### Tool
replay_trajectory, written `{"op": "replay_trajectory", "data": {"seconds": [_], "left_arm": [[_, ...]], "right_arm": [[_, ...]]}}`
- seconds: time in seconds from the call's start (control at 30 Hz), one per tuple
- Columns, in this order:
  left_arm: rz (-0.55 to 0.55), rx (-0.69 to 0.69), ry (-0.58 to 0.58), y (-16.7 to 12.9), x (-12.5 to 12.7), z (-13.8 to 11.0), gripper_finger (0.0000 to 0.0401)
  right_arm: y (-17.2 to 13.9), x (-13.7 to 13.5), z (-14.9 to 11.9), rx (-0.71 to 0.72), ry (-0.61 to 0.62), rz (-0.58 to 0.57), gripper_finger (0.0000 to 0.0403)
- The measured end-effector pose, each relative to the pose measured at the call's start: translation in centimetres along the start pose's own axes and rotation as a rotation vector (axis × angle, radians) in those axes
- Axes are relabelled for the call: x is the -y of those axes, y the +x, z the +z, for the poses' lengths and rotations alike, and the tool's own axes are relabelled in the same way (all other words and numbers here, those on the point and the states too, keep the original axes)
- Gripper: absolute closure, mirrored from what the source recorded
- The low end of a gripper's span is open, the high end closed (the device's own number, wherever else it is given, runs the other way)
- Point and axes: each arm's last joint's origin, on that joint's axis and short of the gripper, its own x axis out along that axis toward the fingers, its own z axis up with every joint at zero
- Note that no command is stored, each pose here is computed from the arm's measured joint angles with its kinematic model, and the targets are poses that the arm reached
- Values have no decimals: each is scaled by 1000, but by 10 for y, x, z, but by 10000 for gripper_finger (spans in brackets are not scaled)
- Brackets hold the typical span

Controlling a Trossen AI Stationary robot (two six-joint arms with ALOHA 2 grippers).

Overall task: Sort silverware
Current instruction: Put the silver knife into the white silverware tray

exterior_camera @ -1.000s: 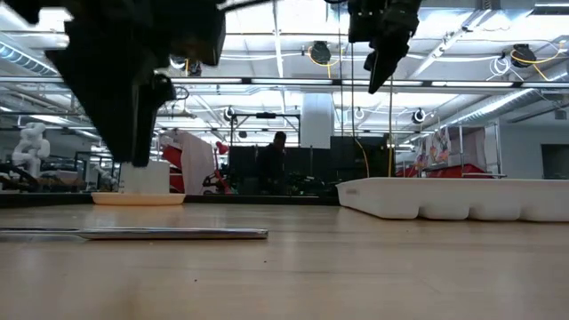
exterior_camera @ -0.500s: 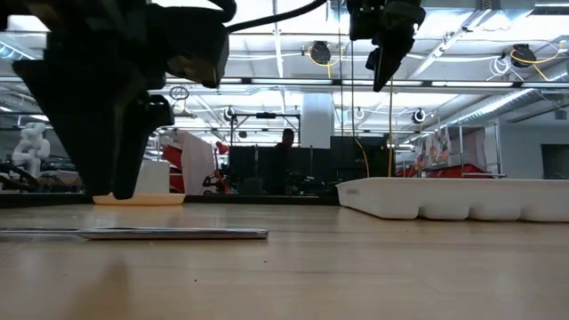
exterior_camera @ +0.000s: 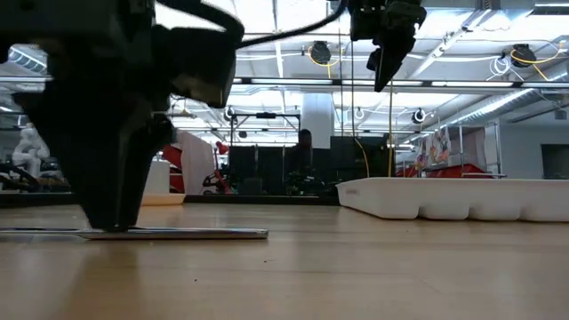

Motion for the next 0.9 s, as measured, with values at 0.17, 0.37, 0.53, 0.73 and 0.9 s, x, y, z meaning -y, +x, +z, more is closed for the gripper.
{"op": "replay_trajectory", "data": {"seconds": [0.17, 0.37, 0.53, 0.73, 0.9], "left_arm": [[-9, -47, 27, 11, 1, -1, 216], [1, -129, 87, 31, -1, -2, 254], [-62, -182, 167, 36, -8, 2, 366], [-96, -199, 130, 35, -18, 12, 379], [-42, -177, 158, 22, -14, 23, 379]], "right_arm": [[0, 0, 0, 0, -1, 0, 225], [0, 0, 0, 0, 0, 0, 225], [0, 0, 0, 1, 0, 4, 225], [0, 0, -1, -12, 11, 8, 225], [0, -1, -4, -40, 27, 16, 225]]}}
